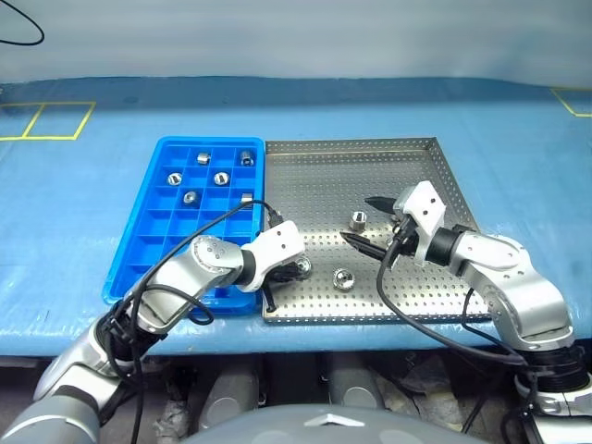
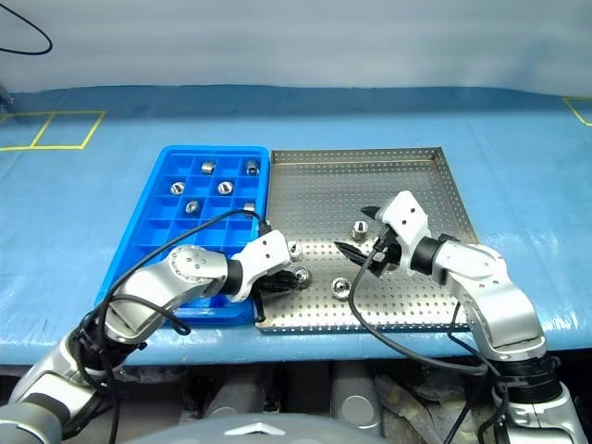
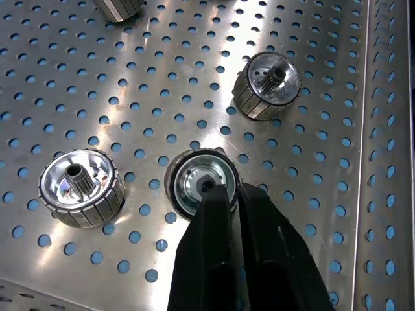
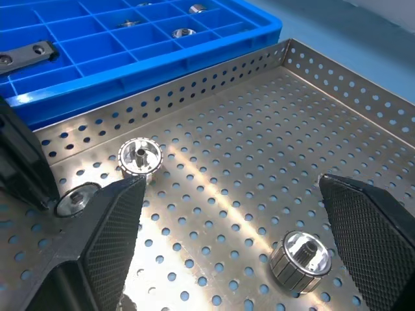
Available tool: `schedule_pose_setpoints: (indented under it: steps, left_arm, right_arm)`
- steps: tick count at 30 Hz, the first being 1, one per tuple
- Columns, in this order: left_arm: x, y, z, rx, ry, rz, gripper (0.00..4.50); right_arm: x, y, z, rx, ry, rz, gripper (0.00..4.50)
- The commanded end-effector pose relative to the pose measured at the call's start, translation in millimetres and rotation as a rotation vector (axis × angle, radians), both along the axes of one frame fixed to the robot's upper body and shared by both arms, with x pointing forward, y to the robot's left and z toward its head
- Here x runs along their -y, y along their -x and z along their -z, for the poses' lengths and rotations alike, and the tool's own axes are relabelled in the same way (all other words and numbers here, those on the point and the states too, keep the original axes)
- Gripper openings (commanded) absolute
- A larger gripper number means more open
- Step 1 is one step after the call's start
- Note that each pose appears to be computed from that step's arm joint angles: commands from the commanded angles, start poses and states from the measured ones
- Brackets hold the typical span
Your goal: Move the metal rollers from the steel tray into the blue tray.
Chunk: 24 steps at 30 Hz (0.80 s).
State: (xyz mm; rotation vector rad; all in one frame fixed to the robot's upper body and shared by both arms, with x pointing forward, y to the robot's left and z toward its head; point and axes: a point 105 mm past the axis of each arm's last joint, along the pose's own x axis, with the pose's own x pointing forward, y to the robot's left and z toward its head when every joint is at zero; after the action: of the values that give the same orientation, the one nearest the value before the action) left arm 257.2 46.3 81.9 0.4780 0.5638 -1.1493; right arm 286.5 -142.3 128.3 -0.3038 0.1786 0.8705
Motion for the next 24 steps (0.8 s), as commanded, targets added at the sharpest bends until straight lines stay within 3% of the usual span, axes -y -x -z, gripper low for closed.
schedule_pose_setpoints:
  steps: [1,22,24]
  left_arm:
    - [2,1,-14,0.045,0.034,0.02,0.23]
    - [-2,-8,-29,0.158,0.06,-0.004,0.23]
    - [-1,-7,-28,0.151,0.066,-0.002,0.63]
  right_arm:
    - [-7,4,-7,0.027,0.006,-0.036,4.5]
    - [-9,1,-6,0.04,0.002,-0.033,4.5]
    - [-9,1,-7,0.043,0.003,-0.031,4.5]
